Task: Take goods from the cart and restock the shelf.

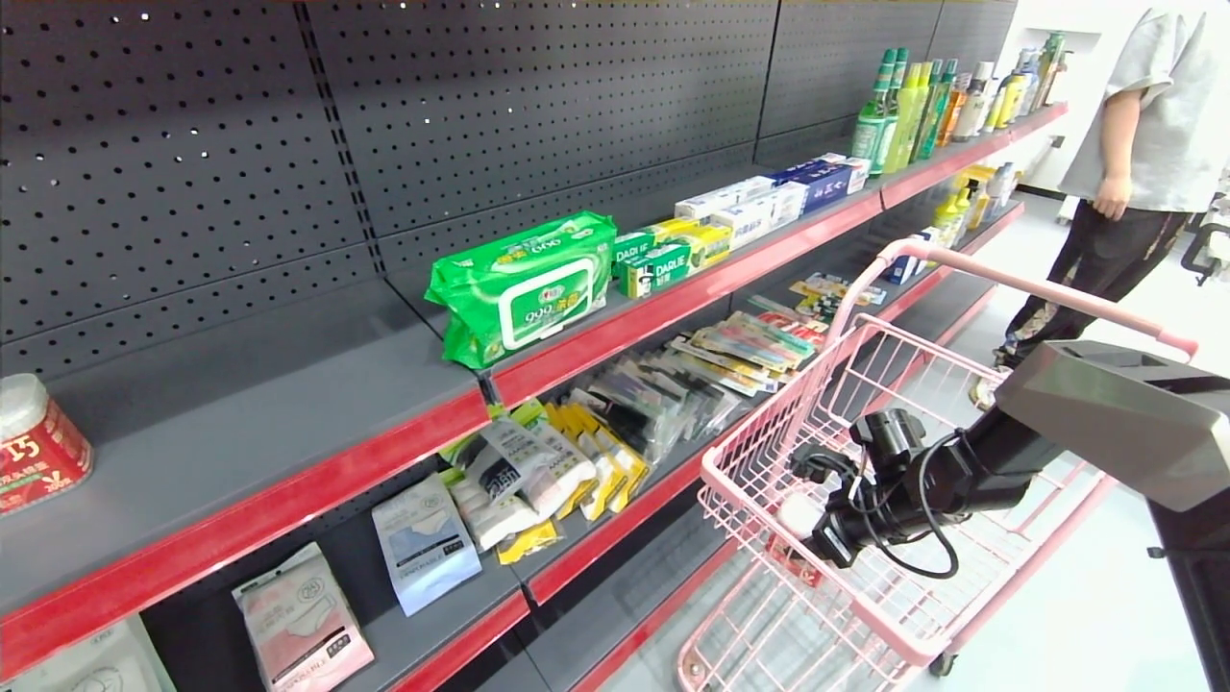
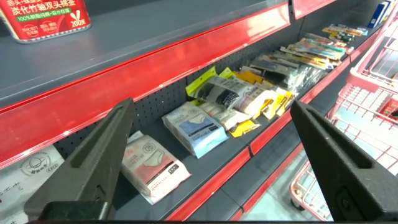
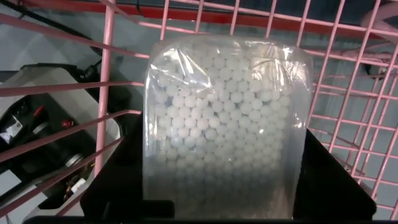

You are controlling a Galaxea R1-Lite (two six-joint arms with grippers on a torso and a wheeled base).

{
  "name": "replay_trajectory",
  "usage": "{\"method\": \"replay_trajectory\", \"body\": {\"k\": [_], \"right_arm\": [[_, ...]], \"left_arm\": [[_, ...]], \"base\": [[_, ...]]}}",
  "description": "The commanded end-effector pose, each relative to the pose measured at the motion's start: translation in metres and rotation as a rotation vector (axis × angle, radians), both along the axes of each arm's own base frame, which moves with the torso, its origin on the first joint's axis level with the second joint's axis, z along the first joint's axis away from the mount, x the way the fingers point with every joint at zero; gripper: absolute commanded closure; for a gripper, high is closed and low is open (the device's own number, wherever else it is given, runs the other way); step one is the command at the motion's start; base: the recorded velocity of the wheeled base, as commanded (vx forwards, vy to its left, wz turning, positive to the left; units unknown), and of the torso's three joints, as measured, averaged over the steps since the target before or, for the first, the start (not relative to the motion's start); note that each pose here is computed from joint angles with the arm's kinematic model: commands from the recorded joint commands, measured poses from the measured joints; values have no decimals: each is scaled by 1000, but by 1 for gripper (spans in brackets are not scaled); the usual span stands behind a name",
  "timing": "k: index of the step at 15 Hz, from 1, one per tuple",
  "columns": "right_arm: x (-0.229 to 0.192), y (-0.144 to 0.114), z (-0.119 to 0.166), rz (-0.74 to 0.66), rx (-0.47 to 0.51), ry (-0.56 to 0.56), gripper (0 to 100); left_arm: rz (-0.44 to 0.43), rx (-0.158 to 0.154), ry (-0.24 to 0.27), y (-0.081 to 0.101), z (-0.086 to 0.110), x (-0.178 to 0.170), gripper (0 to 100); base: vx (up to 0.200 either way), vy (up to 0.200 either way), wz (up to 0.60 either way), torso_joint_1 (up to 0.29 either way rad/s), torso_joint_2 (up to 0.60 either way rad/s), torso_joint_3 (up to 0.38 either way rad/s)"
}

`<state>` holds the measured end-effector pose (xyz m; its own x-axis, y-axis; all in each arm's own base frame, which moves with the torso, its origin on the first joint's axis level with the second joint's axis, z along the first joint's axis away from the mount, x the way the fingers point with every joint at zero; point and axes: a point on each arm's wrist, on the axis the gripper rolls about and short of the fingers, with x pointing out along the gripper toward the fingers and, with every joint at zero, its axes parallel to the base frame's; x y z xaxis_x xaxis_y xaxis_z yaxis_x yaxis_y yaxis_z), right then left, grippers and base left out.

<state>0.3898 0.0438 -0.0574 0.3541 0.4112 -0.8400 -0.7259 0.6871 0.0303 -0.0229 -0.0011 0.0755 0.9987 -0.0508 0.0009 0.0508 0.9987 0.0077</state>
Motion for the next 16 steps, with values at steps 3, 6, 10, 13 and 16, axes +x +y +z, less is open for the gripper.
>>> {"method": "replay_trajectory", "body": {"k": [3, 6, 10, 13, 16], "right_arm": [[-2, 0, 9, -9, 4, -9, 100], [-4, -8, 56, -101, 33, -81, 100], [-29, -12, 111, -239, 60, -136, 100], [-56, -15, 150, -395, 75, -183, 100], [-94, -16, 199, -521, 106, -299, 100]], "left_arm": [[0, 0, 1, 0, 0, 0, 0], [-1, 0, -1, 0, 0, 0, 0], [-1, -2, 1, 0, 0, 0, 0], [-3, -2, 1, 0, 0, 0, 0], [-3, -2, 1, 0, 0, 0, 0]], "base": [[0, 0, 0, 0, 0, 0], [0, 0, 0, 0, 0, 0], [0, 0, 0, 0, 0, 0], [0, 0, 0, 0, 0, 0], [0, 0, 0, 0, 0, 0]]}}
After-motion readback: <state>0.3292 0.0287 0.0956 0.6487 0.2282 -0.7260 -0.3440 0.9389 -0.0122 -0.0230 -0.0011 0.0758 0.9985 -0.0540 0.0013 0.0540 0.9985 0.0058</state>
